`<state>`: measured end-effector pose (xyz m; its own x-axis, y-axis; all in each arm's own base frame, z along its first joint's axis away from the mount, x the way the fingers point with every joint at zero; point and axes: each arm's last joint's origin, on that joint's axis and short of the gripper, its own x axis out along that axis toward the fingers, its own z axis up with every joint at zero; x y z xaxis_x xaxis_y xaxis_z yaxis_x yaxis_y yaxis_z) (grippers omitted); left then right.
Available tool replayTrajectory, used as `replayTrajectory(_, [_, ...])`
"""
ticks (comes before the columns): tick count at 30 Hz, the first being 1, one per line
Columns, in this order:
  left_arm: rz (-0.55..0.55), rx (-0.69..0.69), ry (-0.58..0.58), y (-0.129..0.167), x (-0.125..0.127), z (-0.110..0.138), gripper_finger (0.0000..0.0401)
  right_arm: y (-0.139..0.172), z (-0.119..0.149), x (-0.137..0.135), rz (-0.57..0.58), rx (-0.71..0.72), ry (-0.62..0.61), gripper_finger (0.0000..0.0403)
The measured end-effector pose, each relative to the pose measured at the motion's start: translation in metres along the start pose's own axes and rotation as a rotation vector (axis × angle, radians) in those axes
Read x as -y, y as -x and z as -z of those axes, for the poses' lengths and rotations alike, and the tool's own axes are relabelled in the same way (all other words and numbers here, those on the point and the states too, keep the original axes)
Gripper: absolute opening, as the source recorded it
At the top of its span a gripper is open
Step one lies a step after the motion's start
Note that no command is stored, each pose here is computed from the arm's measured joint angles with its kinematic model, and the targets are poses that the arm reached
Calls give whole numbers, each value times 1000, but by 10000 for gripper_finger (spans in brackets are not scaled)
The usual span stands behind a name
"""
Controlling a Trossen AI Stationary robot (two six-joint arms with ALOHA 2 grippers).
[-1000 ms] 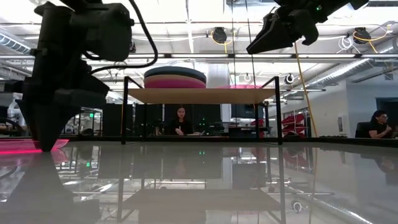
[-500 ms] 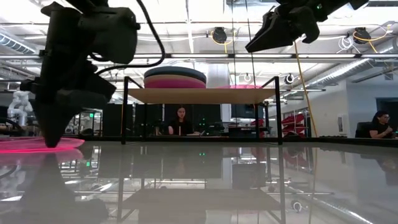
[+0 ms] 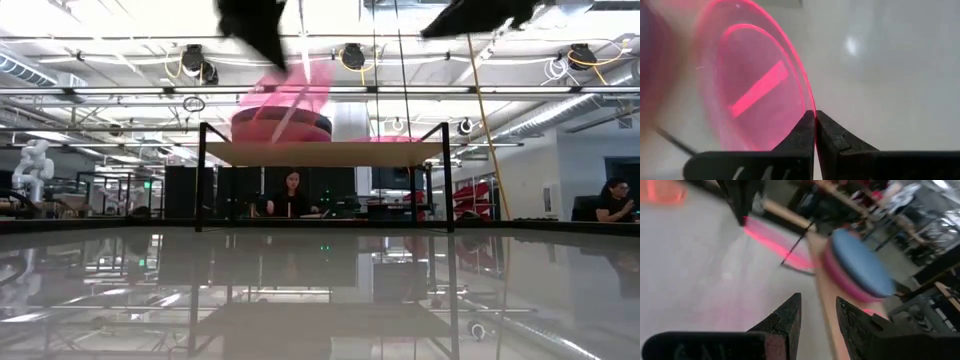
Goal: Place and stack plates onto a shelf
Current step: Stack the pink plate on the pink plate on the shelf
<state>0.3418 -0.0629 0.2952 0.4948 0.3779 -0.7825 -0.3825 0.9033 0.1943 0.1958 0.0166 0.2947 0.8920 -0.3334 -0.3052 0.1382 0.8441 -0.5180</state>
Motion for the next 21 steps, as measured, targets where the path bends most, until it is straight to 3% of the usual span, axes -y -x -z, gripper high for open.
replayTrajectory(4, [-145, 231, -270, 20, -10, -38, 4, 26, 6, 10, 46, 99, -79, 105])
replayTrajectory(7, [-184, 360, -399, 20, -23, -63, 4, 38, 18, 13, 108, 167, -119, 105])
replayTrajectory(12, [-249, 502, -449, 10, -60, -93, 4, 56, 36, 17, 193, 310, -200, 105])
replayTrajectory(21, [-300, 575, -526, -10, -100, -112, 4, 73, 58, 18, 235, 415, -261, 105])
